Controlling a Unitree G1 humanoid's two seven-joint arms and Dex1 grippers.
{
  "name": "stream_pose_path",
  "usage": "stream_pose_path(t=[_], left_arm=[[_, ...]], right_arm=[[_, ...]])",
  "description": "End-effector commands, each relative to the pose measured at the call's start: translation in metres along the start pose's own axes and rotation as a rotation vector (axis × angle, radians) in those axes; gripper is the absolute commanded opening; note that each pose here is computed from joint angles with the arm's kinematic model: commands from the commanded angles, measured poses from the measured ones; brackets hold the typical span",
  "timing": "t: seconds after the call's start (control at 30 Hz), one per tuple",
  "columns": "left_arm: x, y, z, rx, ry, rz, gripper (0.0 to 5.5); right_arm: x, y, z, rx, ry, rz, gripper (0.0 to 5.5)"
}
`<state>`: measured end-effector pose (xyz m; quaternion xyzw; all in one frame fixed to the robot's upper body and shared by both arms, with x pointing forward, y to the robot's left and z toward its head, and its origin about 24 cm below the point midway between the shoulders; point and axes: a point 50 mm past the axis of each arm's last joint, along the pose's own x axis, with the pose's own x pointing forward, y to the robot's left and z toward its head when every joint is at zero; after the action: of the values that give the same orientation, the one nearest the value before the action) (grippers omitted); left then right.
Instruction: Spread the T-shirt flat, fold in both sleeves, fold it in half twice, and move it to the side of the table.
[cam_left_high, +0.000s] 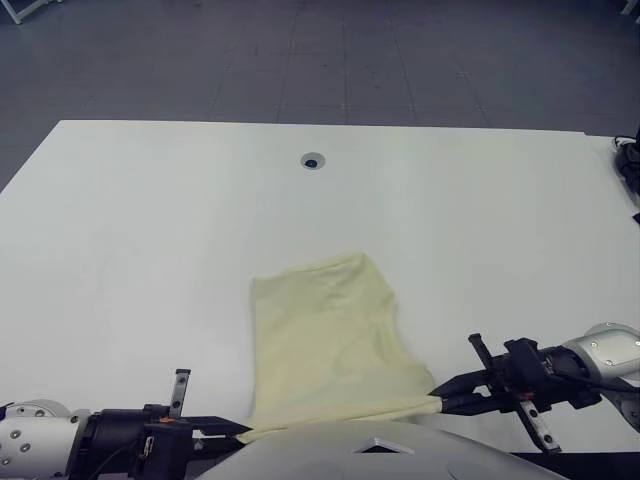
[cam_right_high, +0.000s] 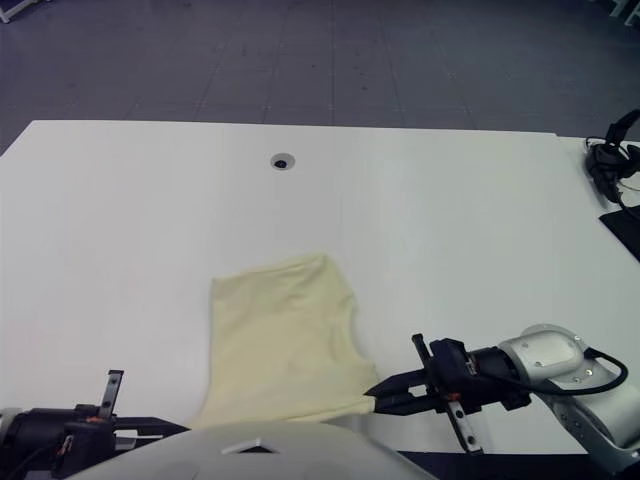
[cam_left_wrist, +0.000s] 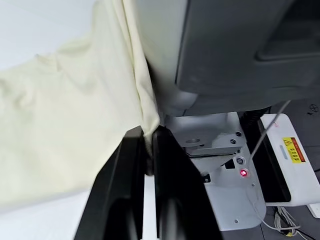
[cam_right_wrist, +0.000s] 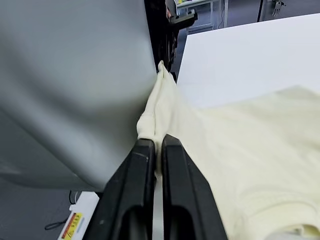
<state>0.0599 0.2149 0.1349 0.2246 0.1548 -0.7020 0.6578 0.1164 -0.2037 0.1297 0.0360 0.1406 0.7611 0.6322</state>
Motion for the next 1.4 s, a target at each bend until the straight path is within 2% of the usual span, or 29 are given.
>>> stream_pose_path(t=[0.03,0.2,0.33,0.7,0.9,0.93,1.1,1.13,1.3,1.4], left_arm=[[-0.007,0.014,0.013,0.044,-0.027,0.007,0.06],[-0.015,0.039,0.017,0.111,-0.004,0.014,0.06],[-0.017,0.073,0.017,0.194,0.03,0.077,0.06],[0.003,0.168,-0.012,0.258,0.087,0.346,0.06],[0.015,0.179,-0.028,0.279,0.158,0.373,0.06],[0.017,0.179,-0.03,0.276,0.162,0.37,0.06],[0.02,0.184,-0.036,0.225,0.162,0.437,0.06],[0.02,0.187,-0.036,0.221,0.159,0.474,0.42],[0.02,0.214,-0.031,0.158,0.054,0.781,1.14],[0.028,0.228,-0.027,0.088,-0.03,0.902,1.66]], right_arm=[[0.0,-0.002,0.008,-0.023,0.018,-0.004,0.02],[-0.005,-0.026,0.012,-0.114,0.068,-0.121,0.02],[-0.011,-0.046,0.017,-0.169,0.084,-0.191,0.02],[-0.028,-0.103,0.004,-0.268,0.2,-0.397,0.02],[-0.025,-0.125,-0.005,-0.282,0.263,-0.473,0.02],[-0.025,-0.128,-0.005,-0.279,0.259,-0.49,0.39],[-0.031,-0.132,-0.006,-0.267,0.284,-0.551,1.15],[-0.034,-0.133,-0.005,-0.268,0.285,-0.568,1.3],[-0.045,-0.129,0.004,-0.304,0.303,-0.615,2.06],[-0.037,-0.128,0.015,-0.365,0.274,-0.605,2.56]])
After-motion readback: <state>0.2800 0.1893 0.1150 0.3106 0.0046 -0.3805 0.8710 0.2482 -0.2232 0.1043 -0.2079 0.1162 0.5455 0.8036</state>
